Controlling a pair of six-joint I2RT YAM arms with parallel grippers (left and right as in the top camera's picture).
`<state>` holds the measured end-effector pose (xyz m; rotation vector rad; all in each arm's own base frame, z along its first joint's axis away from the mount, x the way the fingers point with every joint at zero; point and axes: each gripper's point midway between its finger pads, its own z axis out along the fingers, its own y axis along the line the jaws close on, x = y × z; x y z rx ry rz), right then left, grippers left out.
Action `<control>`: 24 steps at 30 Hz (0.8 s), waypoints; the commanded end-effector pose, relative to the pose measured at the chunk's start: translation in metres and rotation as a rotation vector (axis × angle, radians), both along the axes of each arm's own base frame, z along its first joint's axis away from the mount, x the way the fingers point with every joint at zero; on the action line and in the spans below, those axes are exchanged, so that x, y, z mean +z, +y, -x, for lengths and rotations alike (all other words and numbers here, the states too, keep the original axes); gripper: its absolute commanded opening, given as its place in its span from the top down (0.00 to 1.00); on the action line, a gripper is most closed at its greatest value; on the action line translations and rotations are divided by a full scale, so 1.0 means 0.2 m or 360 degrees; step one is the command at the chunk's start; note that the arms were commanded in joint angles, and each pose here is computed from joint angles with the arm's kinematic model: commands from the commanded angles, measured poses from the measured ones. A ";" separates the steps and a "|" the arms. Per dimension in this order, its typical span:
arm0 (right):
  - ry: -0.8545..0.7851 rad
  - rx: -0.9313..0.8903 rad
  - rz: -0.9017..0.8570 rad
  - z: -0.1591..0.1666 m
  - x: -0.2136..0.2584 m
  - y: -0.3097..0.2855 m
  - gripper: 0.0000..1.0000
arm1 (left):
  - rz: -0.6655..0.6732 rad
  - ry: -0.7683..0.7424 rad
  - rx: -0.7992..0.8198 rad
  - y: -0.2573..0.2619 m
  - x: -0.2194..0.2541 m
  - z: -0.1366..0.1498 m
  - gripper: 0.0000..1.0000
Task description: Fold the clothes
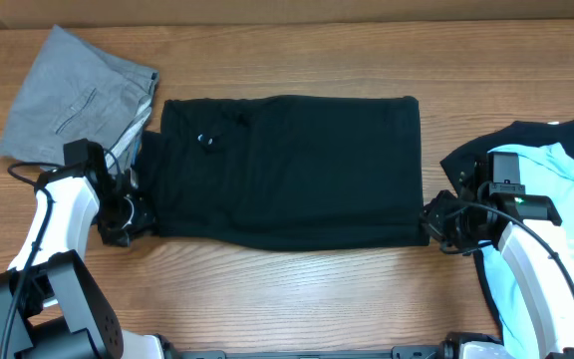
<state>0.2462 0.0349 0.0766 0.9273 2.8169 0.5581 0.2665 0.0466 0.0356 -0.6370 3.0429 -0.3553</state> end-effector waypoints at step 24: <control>-0.0431 -0.0054 0.0005 -0.44 0.02 -0.04 0.96 | 0.0151 -0.0667 -0.0186 -0.07 0.16 -0.44 0.92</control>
